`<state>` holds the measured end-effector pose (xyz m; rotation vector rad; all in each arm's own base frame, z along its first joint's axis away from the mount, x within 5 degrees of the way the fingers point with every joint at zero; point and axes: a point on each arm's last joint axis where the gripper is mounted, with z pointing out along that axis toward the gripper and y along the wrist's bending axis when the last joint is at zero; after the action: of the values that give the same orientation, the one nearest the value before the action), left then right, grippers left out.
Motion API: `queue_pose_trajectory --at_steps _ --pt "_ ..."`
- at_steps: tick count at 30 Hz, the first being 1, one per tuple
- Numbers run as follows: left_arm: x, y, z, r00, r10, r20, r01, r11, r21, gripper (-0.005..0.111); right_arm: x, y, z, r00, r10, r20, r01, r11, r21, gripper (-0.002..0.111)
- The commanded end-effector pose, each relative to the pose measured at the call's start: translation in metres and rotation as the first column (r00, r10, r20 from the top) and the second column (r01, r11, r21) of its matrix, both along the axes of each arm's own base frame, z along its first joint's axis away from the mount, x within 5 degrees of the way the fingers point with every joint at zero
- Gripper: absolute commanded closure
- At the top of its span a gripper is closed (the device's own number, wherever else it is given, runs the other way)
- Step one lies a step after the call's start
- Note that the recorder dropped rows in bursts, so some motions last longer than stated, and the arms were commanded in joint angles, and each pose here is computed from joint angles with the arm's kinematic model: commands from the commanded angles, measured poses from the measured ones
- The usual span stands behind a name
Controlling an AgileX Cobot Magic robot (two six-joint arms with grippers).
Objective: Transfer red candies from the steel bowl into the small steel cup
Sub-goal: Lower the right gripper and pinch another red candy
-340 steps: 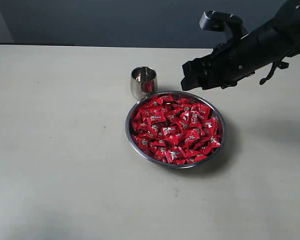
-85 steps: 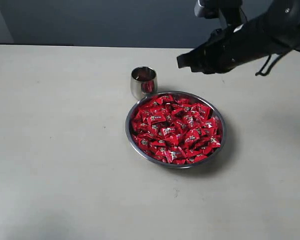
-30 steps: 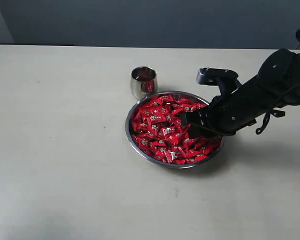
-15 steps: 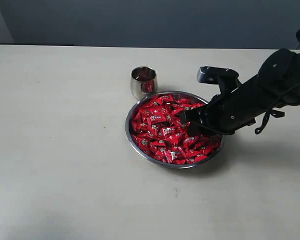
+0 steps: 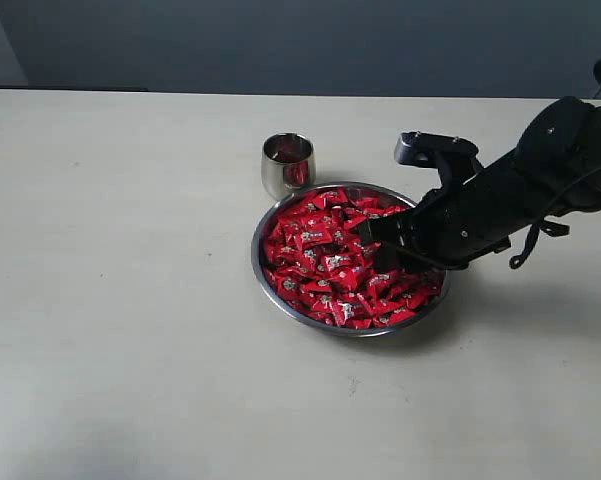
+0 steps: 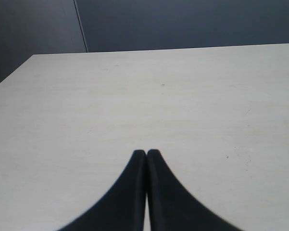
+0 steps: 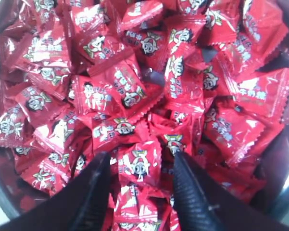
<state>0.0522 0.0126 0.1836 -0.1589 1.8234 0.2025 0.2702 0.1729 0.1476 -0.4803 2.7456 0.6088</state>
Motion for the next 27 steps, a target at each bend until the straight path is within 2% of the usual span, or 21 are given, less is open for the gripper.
queue_pose_trajectory --at_steps 1,10,13,20,27 --pt "0.0 0.0 -0.001 1.0 -0.004 0.008 0.004 1.0 0.003 0.106 0.002 0.001 -0.006 1.0 0.002 -0.011 -0.001 1.0 0.008 0.067" --pt "0.0 0.0 -0.001 1.0 -0.004 0.008 0.004 1.0 0.003 0.106 -0.002 0.01 -0.014 0.999 0.037 -0.01 -0.037 0.999 -0.001 0.068" --pt "0.0 0.0 -0.001 1.0 -0.004 0.008 0.004 1.0 0.003 0.106 -0.004 0.015 -0.014 0.999 0.052 -0.001 -0.052 0.999 -0.003 0.077" --pt "0.0 0.0 -0.001 1.0 -0.004 0.008 0.004 1.0 0.003 0.106 -0.006 0.019 -0.014 0.997 0.079 0.025 -0.079 0.997 -0.02 0.108" --pt "0.0 0.0 -0.001 1.0 -0.004 0.008 0.004 1.0 0.003 0.106 -0.004 0.02 -0.009 0.994 0.098 0.039 -0.098 0.995 -0.02 0.109"
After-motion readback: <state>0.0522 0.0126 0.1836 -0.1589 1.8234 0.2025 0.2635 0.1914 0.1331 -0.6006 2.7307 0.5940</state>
